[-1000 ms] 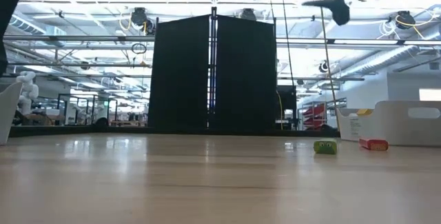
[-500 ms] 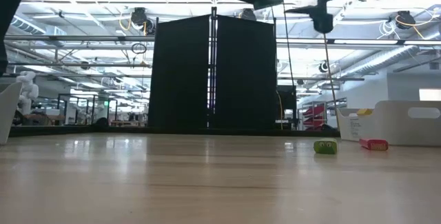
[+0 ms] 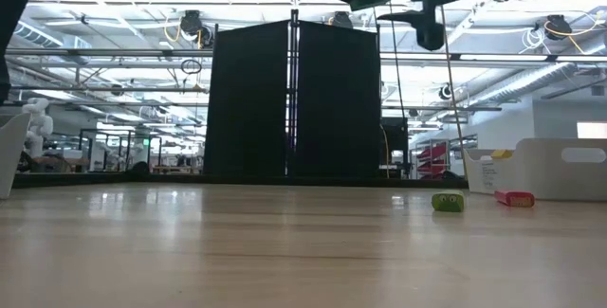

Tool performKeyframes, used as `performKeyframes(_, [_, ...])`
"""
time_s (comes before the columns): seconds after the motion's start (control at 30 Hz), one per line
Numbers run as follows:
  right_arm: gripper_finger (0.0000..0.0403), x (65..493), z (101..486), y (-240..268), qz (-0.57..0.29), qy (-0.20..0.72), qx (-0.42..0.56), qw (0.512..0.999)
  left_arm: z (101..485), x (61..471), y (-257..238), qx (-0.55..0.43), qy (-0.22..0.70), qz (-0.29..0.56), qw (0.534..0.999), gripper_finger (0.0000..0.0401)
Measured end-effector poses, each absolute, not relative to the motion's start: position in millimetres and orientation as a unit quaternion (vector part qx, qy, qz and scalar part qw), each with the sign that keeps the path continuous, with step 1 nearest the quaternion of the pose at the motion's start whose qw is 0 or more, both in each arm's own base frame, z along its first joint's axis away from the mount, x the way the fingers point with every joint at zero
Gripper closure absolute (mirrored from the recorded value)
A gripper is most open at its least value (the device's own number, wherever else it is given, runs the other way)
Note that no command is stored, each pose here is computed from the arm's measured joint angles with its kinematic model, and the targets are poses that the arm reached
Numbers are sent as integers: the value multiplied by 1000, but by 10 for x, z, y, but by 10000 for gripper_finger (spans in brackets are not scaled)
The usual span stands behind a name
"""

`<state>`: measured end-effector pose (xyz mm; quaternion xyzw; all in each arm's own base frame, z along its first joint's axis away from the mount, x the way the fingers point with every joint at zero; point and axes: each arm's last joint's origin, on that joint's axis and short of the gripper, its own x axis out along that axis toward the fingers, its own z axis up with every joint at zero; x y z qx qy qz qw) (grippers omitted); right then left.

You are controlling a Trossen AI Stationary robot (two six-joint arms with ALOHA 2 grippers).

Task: Sort blocks by size
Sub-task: Put the green block into the white bin

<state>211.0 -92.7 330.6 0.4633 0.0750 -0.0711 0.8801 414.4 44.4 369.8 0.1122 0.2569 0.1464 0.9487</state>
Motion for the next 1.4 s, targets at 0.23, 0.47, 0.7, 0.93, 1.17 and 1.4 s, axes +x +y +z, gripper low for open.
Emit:
performKeyframes(0.23, [250, 2131, 3286, -937, -72, 79, 457, 883, 3672, 4163, 441, 112, 260, 146, 948, 290])
performKeyframes(0.47, [362, 2146, 3267, -945, -72, 84, 451, 886, 3671, 4161, 434, 121, 263, 151, 945, 290])
performKeyframes(0.7, [365, 2145, 3249, -944, -73, 91, 434, 893, 3688, 4164, 417, 112, 256, 146, 949, 359])
performKeyframes(0.93, [365, 2086, 3117, -972, -124, 146, 439, 878, 3663, 4154, 399, 117, 269, 144, 945, 357])
performKeyframes(1.17, [365, 1837, 2803, -972, -276, 291, 434, 807, 3589, 4103, 429, 120, 313, 150, 930, 355])
performKeyframes(1.4, [365, 1466, 2589, -914, -475, 426, 364, 678, 3561, 4091, 412, 98, 324, 121, 933, 343])
